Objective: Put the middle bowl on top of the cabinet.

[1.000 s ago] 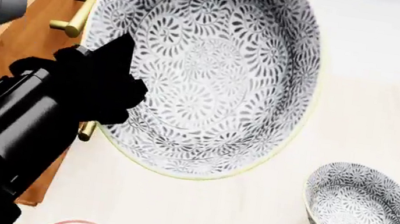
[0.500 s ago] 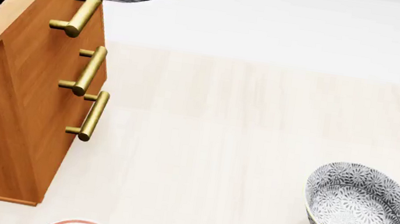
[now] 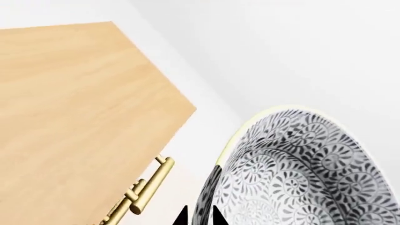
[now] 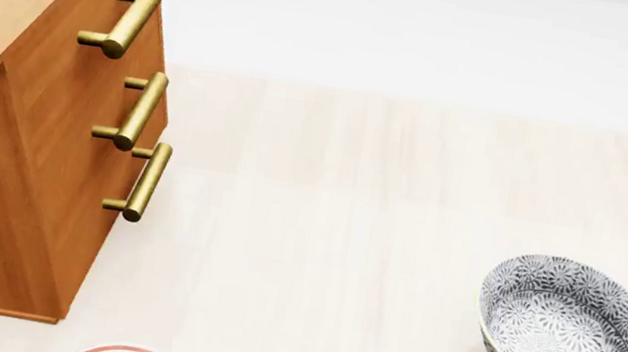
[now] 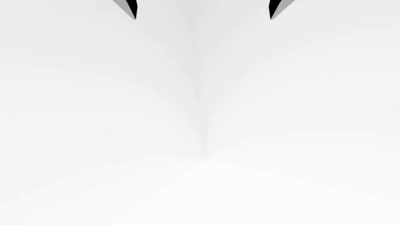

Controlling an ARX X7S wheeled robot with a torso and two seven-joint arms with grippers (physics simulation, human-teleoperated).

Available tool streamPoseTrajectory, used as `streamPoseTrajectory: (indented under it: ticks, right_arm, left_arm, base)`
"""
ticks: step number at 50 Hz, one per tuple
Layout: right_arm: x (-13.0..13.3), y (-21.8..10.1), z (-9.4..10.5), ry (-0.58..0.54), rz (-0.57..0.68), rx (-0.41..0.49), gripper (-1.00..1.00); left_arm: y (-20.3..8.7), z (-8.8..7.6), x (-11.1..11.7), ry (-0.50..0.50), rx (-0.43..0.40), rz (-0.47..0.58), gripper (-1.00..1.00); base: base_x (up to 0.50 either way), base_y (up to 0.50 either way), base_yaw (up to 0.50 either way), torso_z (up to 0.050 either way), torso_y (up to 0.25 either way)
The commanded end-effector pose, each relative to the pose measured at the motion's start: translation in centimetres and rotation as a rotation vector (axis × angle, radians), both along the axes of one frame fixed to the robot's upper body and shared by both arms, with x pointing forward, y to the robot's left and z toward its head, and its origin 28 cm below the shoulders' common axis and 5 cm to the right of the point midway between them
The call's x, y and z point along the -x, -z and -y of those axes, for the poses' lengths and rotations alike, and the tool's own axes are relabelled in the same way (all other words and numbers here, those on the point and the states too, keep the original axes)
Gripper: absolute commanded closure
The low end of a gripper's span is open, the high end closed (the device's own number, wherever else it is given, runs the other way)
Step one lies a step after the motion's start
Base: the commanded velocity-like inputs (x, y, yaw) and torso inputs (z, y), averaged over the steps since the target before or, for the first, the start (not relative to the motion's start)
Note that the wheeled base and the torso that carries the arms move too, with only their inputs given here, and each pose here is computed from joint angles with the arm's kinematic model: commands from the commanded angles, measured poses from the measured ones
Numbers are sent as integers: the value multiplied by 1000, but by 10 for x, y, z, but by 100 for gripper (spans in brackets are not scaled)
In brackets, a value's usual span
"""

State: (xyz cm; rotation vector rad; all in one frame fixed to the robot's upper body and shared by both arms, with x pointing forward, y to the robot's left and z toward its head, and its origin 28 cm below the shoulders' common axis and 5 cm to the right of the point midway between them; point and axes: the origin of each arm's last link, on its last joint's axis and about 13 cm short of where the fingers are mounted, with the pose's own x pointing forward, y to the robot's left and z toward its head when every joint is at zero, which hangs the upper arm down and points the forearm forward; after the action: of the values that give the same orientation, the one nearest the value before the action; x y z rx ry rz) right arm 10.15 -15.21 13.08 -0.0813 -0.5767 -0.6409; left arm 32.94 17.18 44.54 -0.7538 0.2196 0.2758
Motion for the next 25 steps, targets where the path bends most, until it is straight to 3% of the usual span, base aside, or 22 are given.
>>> streamPoseTrajectory:
  ticks: [1, 11, 25]
  right_arm:
    - [0, 0, 0, 2, 2, 1, -100]
    - [-1, 1, 1, 2, 2, 1, -100]
    - [-2, 1, 1, 0, 2, 2, -100]
  left_arm:
    - [0, -21, -31, -164, -40, -29, 100]
    - [14, -37, -63, -286, -65, -91, 100]
    - [31, -53, -81, -391, -61, -133, 100]
  base:
    - [0, 0, 0, 0, 0]
    - [0, 0, 0, 0, 2]
    - [0, 0, 0, 0, 0]
